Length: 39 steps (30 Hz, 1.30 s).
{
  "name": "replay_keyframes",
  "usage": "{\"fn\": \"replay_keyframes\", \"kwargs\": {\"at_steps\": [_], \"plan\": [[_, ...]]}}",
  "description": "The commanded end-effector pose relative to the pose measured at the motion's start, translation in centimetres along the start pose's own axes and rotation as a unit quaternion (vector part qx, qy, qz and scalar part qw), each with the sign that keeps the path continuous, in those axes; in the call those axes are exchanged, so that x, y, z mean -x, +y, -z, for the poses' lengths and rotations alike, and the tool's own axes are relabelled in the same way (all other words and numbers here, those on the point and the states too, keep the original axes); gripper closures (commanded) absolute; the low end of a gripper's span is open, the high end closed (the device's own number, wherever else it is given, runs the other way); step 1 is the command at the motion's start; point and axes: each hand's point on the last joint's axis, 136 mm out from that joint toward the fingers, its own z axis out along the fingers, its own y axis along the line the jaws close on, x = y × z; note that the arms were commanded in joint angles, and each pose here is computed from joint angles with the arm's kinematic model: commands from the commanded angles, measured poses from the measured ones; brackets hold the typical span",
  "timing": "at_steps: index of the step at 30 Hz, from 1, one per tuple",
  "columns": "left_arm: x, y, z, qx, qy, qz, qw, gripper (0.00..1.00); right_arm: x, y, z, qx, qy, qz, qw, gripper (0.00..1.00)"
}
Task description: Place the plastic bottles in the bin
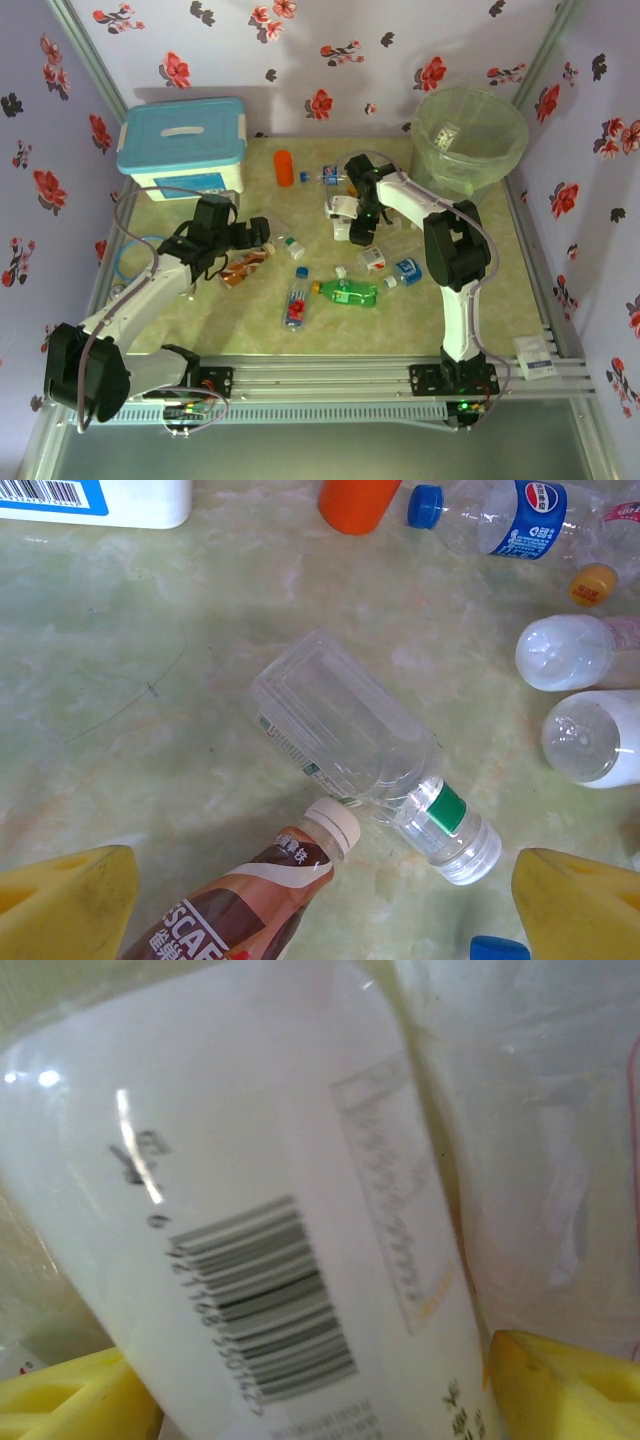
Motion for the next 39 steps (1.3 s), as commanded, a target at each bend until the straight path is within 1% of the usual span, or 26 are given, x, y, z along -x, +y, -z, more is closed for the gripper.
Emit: {"fn": "replay_keyframes", "kwargs": {"at_steps": [1, 6, 9, 13, 20, 23, 28, 31, 32, 37, 39], "plan": [[0.9, -0.2, 0.5, -0.008, -0.015, 0.014, 1.0, 0.04, -0.3, 0.3, -0.7, 0.004, 0.004, 0.002, 1.0, 0.21], [0.8, -0.1, 0.3, -0.007, -0.013, 0.014, 1.0, 0.04, 0.2, 0.3, 0.7, -0.001, -0.009, 0.004, 1.0, 0.23], [0.7, -0.1, 0.2, -0.007, -0.013, 0.015, 1.0, 0.04, 0.6, -0.1, 1.7, -0.012, -0.022, 0.003, 1.0, 0.26], [0.7, -0.1, 0.1, -0.007, -0.013, 0.016, 1.0, 0.04, 0.7, -0.5, 2.7, -0.022, -0.023, 0.001, 0.999, 0.27], [0.6, 0.0, 0.3, -0.008, -0.016, 0.019, 1.0, 0.04, 1.9, -0.6, 5.7, -0.035, -0.061, 0.002, 0.998, 0.29], [0.6, 0.0, 0.3, -0.008, -0.016, 0.02, 1.0, 0.04, 2.0, -0.5, 7.0, -0.037, -0.069, 0.001, 0.997, 0.3], [0.8, -0.1, 0.3, -0.011, -0.019, 0.02, 1.0, 0.04, 2.4, -0.8, 8.8, -0.047, -0.083, -0.009, 0.995, 0.33], [0.9, -0.1, 0.5, -0.011, -0.022, 0.021, 0.999, 0.04, 3.2, -1.8, 10.6, -0.072, -0.107, -0.027, 0.991, 0.34], [0.9, -0.1, 0.6, -0.012, -0.024, 0.021, 0.999, 0.04, 3.3, -2.1, 11.0, -0.078, -0.112, -0.034, 0.99, 0.35], [0.5, 0.3, 1.1, -0.011, -0.026, 0.031, 0.999, 0.05, 3.5, -4.1, 14.4, -0.126, -0.14, -0.074, 0.979, 0.36], [0.3, 0.6, 1.3, -0.01, -0.028, 0.036, 0.999, 0.05, 3.5, -5.5, 16.6, -0.16, -0.152, -0.117, 0.968, 0.43]]}}
